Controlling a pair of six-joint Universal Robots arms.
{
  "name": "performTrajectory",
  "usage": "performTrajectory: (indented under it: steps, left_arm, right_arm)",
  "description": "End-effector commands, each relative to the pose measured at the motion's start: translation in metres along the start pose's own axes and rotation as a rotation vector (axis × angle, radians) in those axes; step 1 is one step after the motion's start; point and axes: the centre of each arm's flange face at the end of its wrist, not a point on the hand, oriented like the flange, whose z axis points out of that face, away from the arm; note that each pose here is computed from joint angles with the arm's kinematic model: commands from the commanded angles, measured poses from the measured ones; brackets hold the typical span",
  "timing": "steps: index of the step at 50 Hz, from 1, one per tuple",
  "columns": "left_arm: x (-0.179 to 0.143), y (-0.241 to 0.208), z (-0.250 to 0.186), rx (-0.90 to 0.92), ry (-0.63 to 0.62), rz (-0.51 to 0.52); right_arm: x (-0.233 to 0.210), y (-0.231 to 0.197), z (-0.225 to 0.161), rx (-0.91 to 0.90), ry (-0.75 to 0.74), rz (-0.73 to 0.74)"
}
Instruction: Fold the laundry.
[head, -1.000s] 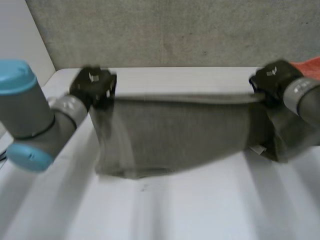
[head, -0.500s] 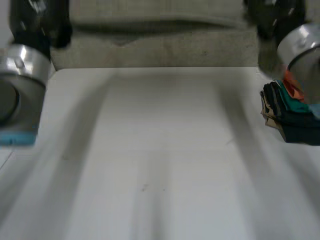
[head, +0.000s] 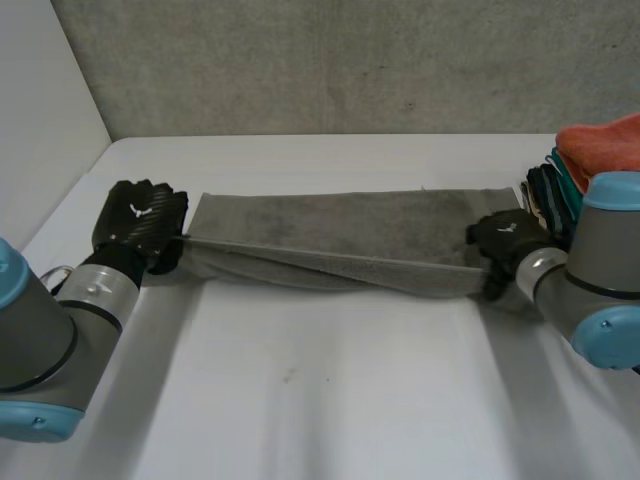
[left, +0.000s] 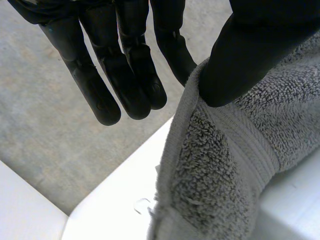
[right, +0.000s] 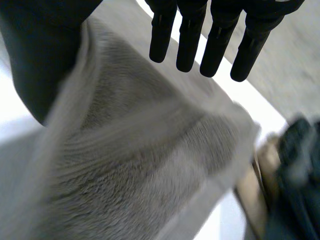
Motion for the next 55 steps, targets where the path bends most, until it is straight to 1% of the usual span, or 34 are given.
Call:
performTrajectory:
  steps: [1, 4, 10, 14, 19, 22, 23, 26, 27, 30, 31, 32, 35, 37, 40, 42, 45, 46, 47, 49, 50, 51, 54, 55]
  left_arm:
    - [-0.014, -0.013, -0.001, 0.036, -0.042, 0.004]
    - [-0.014, -0.013, -0.002, 0.038, -0.042, 0.003]
    - [-0.013, -0.011, -0.005, 0.026, -0.035, 0.004]
    - [-0.012, -0.013, -0.011, 0.013, -0.027, 0.004]
    - [-0.012, -0.022, -0.028, -0.041, 0.002, -0.001]
    - [-0.015, -0.034, -0.046, -0.084, 0.024, 0.008]
    - [-0.017, -0.038, -0.056, -0.109, 0.032, 0.031]
    - [-0.017, -0.043, -0.074, -0.155, 0.058, 0.09]
    - [-0.016, -0.045, -0.087, -0.195, 0.082, 0.144]
    - [-0.014, -0.044, -0.107, -0.27, 0.132, 0.221]
    - [-0.013, -0.042, -0.12, -0.323, 0.164, 0.261]
    - [-0.012, -0.04, -0.126, -0.35, 0.181, 0.277]
    - [-0.008, -0.037, -0.147, -0.431, 0.251, 0.313]
    - [-0.007, -0.037, -0.152, -0.438, 0.264, 0.319]
    - [-0.009, -0.036, -0.143, -0.407, 0.235, 0.325]
    - [-0.009, -0.036, -0.135, -0.367, 0.21, 0.333]
    - [-0.007, -0.027, -0.109, -0.315, 0.188, 0.351]
    - [-0.007, -0.024, -0.102, -0.308, 0.183, 0.356]
    - [-0.007, -0.019, -0.086, -0.288, 0.171, 0.358]
    - [-0.008, -0.017, -0.069, -0.264, 0.155, 0.362]
    - [-0.007, -0.014, -0.06, -0.261, 0.153, 0.362]
    - [-0.007, -0.008, -0.045, -0.252, 0.151, 0.364]
    - [-0.004, 0.0, -0.021, -0.239, 0.149, 0.367]
    - [-0.002, 0.003, -0.007, -0.23, 0.148, 0.37]
  right_arm:
    - [0.032, 0.012, -0.012, -0.06, 0.12, 0.236]
    - [0.04, 0.021, -0.017, -0.101, 0.122, 0.278]
    - [0.04, 0.031, -0.02, -0.123, 0.09, 0.282]
    - [0.042, 0.028, -0.025, -0.101, 0.05, 0.229]
    - [0.056, -0.001, -0.054, -0.035, 0.07, 0.1]
    - [0.054, -0.008, -0.071, -0.055, 0.054, 0.027]
    - [0.053, -0.012, -0.085, -0.083, 0.036, -0.03]
    - [0.054, -0.011, -0.104, -0.15, 0.001, -0.124]
    - [0.056, -0.008, -0.116, -0.207, -0.024, -0.182]
    - [0.06, -0.003, -0.141, -0.311, -0.077, -0.266]
    - [0.061, -0.004, -0.147, -0.327, -0.093, -0.281]
    - [0.06, -0.004, -0.152, -0.339, -0.108, -0.29]
    - [0.058, -0.004, -0.162, -0.365, -0.143, -0.3]
    - [0.055, -0.002, -0.163, -0.364, -0.155, -0.289]
    - [0.054, -0.003, -0.159, -0.33, -0.143, -0.264]
    - [0.057, -0.005, -0.152, -0.285, -0.106, -0.231]
    - [0.061, -0.001, -0.136, -0.247, -0.065, -0.181]
    - [0.063, 0.006, -0.12, -0.238, -0.046, -0.143]
    - [0.063, 0.009, -0.113, -0.234, -0.037, -0.132]
    - [0.063, 0.014, -0.098, -0.221, -0.022, -0.111]
    - [0.061, 0.014, -0.087, -0.198, -0.016, -0.105]
    - [0.059, 0.014, -0.082, -0.189, -0.011, -0.107]
    - [0.057, 0.012, -0.063, -0.174, 0.026, -0.125]
    - [0.058, 0.012, -0.059, -0.176, 0.041, -0.129]
